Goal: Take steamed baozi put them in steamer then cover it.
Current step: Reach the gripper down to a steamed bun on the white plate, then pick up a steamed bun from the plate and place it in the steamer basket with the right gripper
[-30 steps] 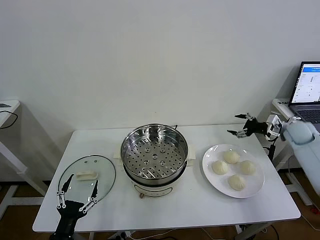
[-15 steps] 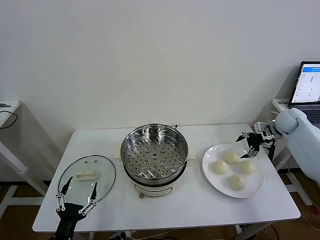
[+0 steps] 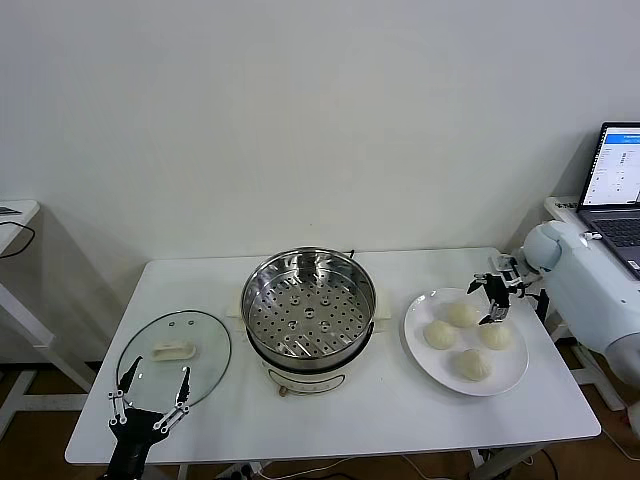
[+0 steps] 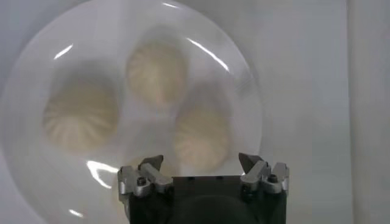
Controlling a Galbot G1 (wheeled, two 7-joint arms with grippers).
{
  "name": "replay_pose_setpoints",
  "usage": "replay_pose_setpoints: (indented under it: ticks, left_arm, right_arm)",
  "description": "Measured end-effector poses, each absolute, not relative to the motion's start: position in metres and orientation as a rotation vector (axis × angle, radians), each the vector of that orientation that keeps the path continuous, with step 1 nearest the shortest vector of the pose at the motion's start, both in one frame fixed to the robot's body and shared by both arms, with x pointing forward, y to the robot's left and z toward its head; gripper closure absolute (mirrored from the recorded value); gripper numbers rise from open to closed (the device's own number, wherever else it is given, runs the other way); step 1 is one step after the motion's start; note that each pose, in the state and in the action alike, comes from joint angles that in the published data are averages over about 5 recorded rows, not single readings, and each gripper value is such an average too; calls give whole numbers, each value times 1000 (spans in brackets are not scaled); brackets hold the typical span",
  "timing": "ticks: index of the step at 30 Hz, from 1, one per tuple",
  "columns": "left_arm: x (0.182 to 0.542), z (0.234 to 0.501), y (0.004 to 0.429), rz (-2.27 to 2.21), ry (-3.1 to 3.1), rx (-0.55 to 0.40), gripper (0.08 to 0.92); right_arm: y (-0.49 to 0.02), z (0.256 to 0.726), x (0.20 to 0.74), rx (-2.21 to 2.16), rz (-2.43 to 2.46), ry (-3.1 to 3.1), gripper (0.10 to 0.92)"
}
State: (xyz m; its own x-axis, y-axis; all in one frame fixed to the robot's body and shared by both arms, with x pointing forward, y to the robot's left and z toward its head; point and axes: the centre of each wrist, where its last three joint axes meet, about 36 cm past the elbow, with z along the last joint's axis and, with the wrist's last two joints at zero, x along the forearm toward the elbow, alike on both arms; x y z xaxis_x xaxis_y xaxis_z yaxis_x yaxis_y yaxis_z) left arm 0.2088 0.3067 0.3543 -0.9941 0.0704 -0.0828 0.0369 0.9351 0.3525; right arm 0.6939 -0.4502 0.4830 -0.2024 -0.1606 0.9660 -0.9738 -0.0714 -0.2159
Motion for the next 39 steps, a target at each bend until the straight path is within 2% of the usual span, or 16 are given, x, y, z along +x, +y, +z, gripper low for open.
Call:
replay_pose_setpoints:
  ticks: [11,19,25,32,39]
  left_arm:
    - [208,351,307,543,3005,84,177]
    - [208,352,310,551,3001,77,177]
    - [209,352,311,555,2998,72,177]
    - [210,355,314,563,2988,65,177]
    - [212,356,313,559,2984,73,177]
  right_arm:
    - [-434,466,701,1282,1365,-1416,205]
    - [-431,462,702,1280,1378,-1392,348]
    - [-433,468,701,1280,1395,-1395,376]
    - [-424,514,705,1344,1516,-1410,378]
    - [-371,606,712,1511,1826,-1359,361]
